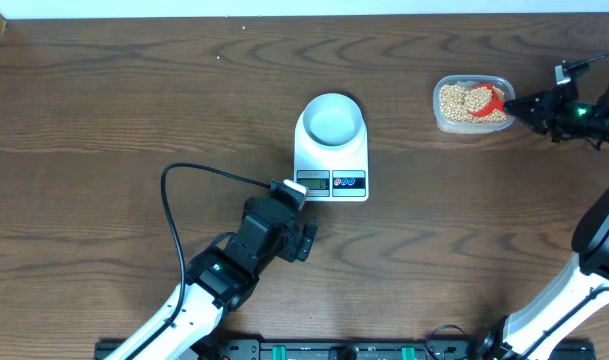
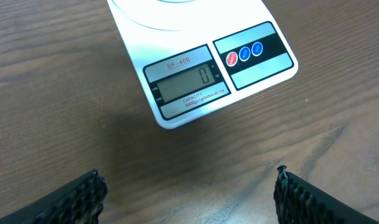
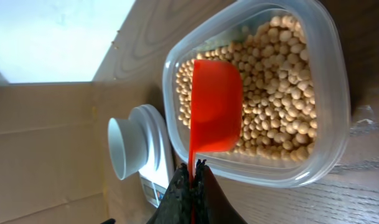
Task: Scoop item into bowl and weigh 50g on scale
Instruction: 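Lower the red scoop with the right gripper into the chickpea tub, then lift the filled scoop and carry it over the white bowl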
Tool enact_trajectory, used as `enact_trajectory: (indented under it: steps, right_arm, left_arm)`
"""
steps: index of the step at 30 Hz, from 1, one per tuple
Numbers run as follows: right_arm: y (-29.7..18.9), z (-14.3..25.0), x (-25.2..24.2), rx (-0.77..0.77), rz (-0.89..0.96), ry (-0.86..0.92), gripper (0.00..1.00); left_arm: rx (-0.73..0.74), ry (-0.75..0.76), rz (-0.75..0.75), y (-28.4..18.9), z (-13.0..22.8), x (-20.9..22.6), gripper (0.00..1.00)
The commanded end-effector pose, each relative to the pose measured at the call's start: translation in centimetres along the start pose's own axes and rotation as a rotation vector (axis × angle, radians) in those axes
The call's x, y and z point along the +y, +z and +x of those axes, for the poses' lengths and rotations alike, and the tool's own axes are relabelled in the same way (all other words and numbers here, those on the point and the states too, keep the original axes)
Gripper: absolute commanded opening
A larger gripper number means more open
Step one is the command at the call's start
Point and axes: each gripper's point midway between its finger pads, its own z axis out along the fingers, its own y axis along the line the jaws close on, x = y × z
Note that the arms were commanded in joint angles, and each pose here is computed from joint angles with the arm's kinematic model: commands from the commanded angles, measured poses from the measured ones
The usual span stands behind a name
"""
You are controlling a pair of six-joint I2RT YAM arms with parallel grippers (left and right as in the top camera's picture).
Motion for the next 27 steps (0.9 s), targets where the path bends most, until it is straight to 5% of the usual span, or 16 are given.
enact_trajectory:
  steps: [1, 27]
  right_arm:
    - [-0.6, -0.2, 0.6, -0.011, -0.087, -0.01, 0.01]
    - [-2.0, -0.3, 4.2, -0.029, -0.32, -0.057, 0.01]
  left_arm:
    - [-0.03, 0.015, -0.015, -0.4, -1.2, 0.2, 0.88]
    - [-0.03, 0.015, -0.015, -0.4, -1.2, 0.2, 0.88]
